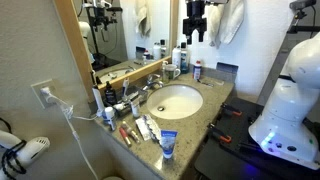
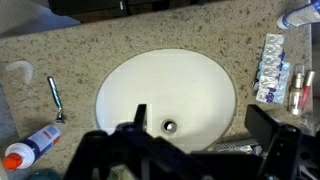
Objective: Push the faucet handle upwards and then downwards
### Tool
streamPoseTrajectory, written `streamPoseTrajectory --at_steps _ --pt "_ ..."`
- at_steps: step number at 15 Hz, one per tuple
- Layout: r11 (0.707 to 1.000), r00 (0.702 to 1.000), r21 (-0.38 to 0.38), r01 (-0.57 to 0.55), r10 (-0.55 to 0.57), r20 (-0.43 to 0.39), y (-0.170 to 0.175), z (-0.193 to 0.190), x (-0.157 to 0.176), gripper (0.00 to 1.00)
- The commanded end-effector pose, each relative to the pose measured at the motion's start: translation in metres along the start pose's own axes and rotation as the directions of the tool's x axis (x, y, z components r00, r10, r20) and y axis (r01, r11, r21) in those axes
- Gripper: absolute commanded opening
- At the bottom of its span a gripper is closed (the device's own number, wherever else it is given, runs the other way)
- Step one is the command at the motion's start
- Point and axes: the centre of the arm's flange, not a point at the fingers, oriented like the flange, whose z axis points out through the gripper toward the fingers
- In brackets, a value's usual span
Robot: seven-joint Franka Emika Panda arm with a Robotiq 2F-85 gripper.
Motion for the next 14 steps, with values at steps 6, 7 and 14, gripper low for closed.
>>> streamPoseTrajectory --at_steps 6,7,14 --pt "1.000 1.000 0.007 0.001 -0.001 -0.006 0.002 0.002 0.008 1.00" --pt "1.000 1.000 0.003 0.013 -0.013 -0.002 0.003 0.004 0.014 1.00" --pt "0.992 0.992 -0.003 0.123 -0.123 -0.020 0.006 0.039 0.066 1.00"
